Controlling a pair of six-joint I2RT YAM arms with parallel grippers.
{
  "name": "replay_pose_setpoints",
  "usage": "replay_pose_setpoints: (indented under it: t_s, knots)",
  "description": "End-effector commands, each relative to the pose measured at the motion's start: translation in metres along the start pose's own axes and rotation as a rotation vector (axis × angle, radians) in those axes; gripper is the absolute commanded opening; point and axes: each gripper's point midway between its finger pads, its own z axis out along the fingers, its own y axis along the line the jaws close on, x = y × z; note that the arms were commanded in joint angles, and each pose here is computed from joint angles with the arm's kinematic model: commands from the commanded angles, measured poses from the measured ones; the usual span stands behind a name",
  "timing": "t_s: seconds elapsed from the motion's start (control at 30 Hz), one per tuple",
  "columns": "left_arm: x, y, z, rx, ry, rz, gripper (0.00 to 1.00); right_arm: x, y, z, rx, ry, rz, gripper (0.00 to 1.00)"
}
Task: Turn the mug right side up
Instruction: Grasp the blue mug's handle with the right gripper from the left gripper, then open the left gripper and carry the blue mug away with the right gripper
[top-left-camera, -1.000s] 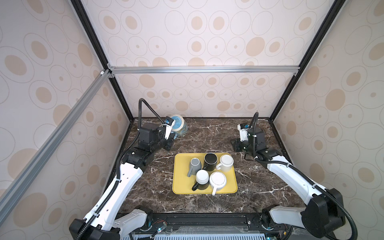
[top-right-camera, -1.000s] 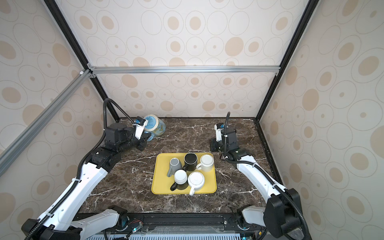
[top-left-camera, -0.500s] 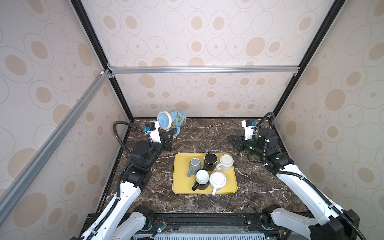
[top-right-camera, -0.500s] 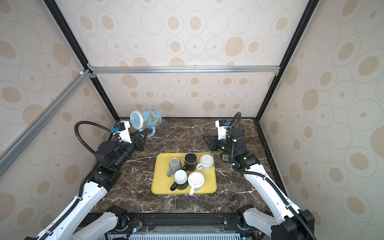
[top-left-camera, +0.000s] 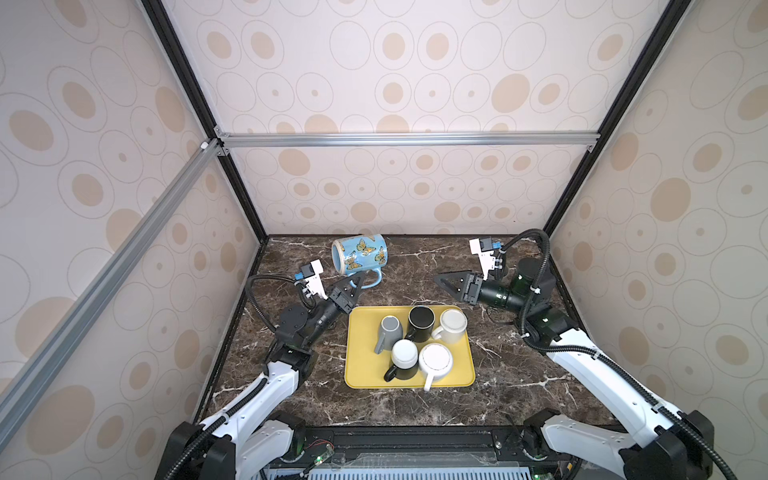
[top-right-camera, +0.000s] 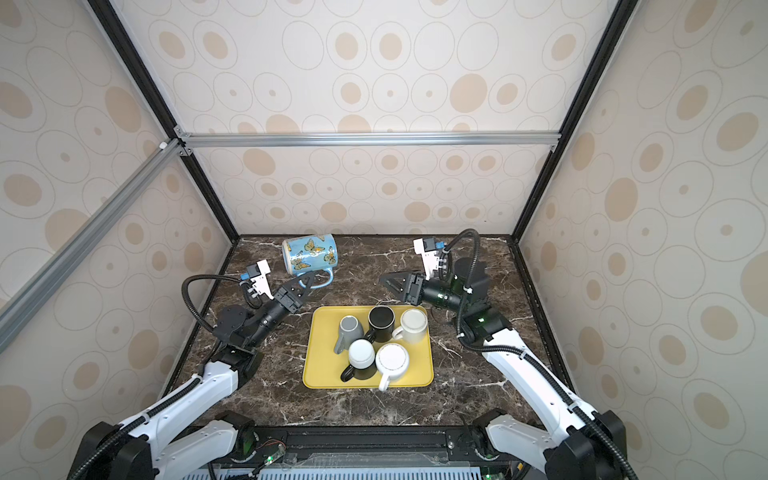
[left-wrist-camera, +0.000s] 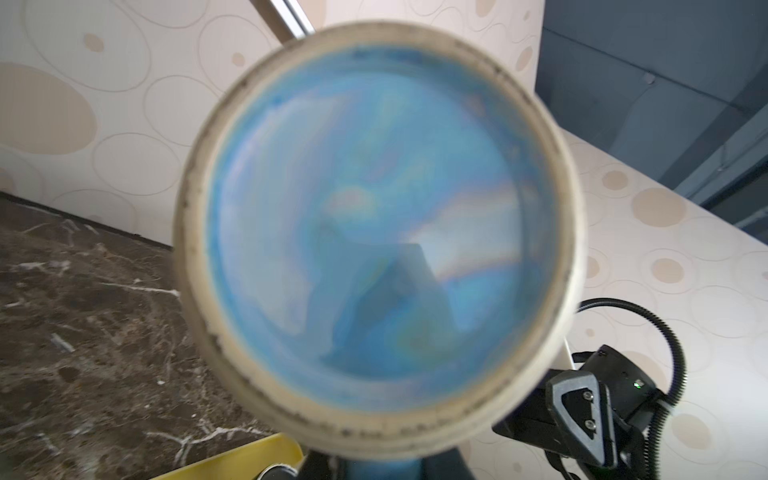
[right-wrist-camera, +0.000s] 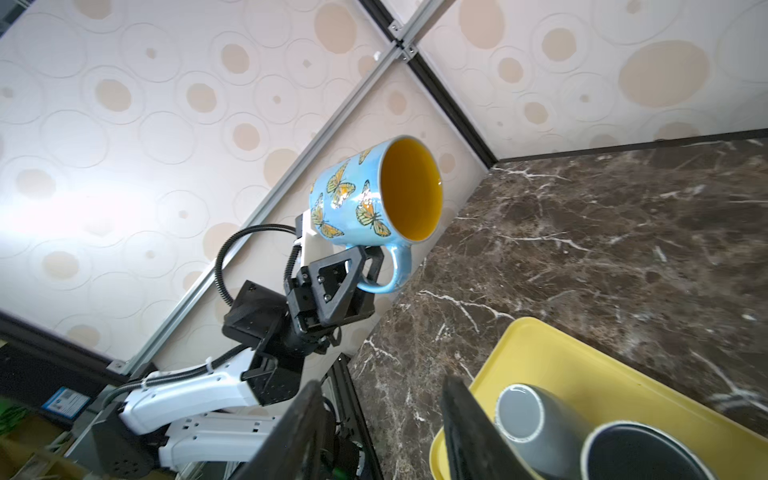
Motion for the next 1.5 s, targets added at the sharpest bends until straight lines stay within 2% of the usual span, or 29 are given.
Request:
replay_pose_setpoints:
  t_s: [0.0, 0.37, 0.6, 0.73, 1.03, 1.17, 1.47]
  knots:
    - [-0.043, -0.099, -0.011, 0.374, -0.127, 0.046, 0.00, 0.002, 0.019, 0.011, -0.081, 0.019, 0.012, 0.56]
    - [-0.031, -0.106, 0.002, 0.520, -0.074, -0.046, 0.00, 0.002, 0.018, 0.047, -0.079, 0.049, 0.016, 0.66]
    - [-0.017, -0.104, 0.018, 0.583, -0.022, -0.115, 0.00, -0.002, 0.008, 0.057, -0.048, 0.040, -0.009, 0.67]
    - [-0.004, -0.106, 0.028, 0.609, 0.013, -0.144, 0.00, -0.004, 0.004, 0.065, -0.050, 0.052, 0.005, 0.60]
    - [0.011, -0.114, 0.036, 0.634, 0.047, -0.145, 0.00, -0.008, -0.003, 0.072, -0.035, 0.040, 0.029, 0.56]
    - [0.018, -0.121, 0.038, 0.629, 0.069, -0.118, 0.00, -0.011, -0.002, 0.072, -0.049, 0.020, 0.039, 0.44]
    - [0.023, -0.127, 0.037, 0.617, 0.088, -0.087, 0.00, -0.015, 0.008, 0.067, -0.074, -0.002, 0.036, 0.28]
